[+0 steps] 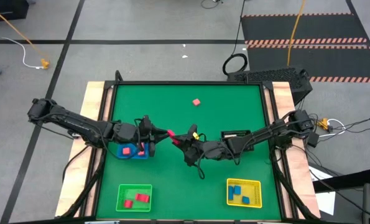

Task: Sort & place blocks by color
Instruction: Put the red block into the green bin

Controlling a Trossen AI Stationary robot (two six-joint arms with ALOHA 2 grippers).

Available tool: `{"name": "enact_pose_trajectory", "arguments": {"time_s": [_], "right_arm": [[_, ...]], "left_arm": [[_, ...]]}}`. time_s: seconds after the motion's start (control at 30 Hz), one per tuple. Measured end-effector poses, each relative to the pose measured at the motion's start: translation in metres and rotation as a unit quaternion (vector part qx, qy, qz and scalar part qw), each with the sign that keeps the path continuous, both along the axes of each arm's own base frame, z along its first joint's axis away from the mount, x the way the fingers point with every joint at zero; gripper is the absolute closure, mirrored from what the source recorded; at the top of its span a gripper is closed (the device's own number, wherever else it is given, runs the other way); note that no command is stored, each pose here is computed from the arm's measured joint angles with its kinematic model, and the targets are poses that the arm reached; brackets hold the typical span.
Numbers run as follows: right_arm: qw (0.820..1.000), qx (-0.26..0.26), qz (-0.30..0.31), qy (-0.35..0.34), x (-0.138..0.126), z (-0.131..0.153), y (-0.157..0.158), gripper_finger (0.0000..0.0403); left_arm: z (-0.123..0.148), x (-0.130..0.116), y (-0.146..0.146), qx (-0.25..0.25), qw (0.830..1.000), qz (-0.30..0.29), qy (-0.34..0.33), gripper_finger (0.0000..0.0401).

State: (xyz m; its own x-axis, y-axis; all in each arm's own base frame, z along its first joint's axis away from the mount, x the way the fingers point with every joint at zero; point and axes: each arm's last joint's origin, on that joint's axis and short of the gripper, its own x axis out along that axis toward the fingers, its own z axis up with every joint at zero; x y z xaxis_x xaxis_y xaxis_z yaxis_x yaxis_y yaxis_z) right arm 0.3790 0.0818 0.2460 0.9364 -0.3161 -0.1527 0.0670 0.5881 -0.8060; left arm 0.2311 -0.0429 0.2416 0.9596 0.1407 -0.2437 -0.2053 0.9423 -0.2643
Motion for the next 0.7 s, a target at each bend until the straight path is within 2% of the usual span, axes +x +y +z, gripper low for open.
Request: {"name": "enact_pose_trajectory", "arguments": {"time_s": [0.1, 0.23, 0.4, 0.53, 0.63, 0.7], "right_arm": [[1.0, -0.001, 0.002, 0.005, 0.0, -0.001, 0.001, 0.0315], [1.0, -0.015, -0.005, 0.009, -0.002, -0.001, 0.006, 0.0315], [0.996, -0.066, -0.062, 0.021, -0.005, -0.001, 0.011, 0.0315], [0.983, -0.097, -0.147, 0.049, -0.009, -0.005, 0.009, 0.0315], [0.976, -0.093, -0.188, 0.055, -0.012, -0.008, 0.007, 0.0315], [0.979, -0.077, -0.186, 0.046, -0.012, -0.008, 0.007, 0.0315]], "left_arm": [[-0.001, 0.0, 0.0, -0.003, 1.0, -0.004, 0.003, 0.0339], [-0.002, -0.001, 0.0, 0.0, 1.0, 0.002, 0.014, 0.0336], [-0.003, -0.002, -0.001, 0.005, 1.0, -0.005, 0.024, 0.0303], [0.001, -0.005, -0.002, -0.005, 0.999, -0.036, 0.016, 0.0271], [0.007, -0.009, -0.002, -0.009, 0.998, -0.055, 0.006, 0.0248], [0.009, -0.01, -0.002, -0.01, 0.998, -0.057, -0.002, 0.0235]]}}
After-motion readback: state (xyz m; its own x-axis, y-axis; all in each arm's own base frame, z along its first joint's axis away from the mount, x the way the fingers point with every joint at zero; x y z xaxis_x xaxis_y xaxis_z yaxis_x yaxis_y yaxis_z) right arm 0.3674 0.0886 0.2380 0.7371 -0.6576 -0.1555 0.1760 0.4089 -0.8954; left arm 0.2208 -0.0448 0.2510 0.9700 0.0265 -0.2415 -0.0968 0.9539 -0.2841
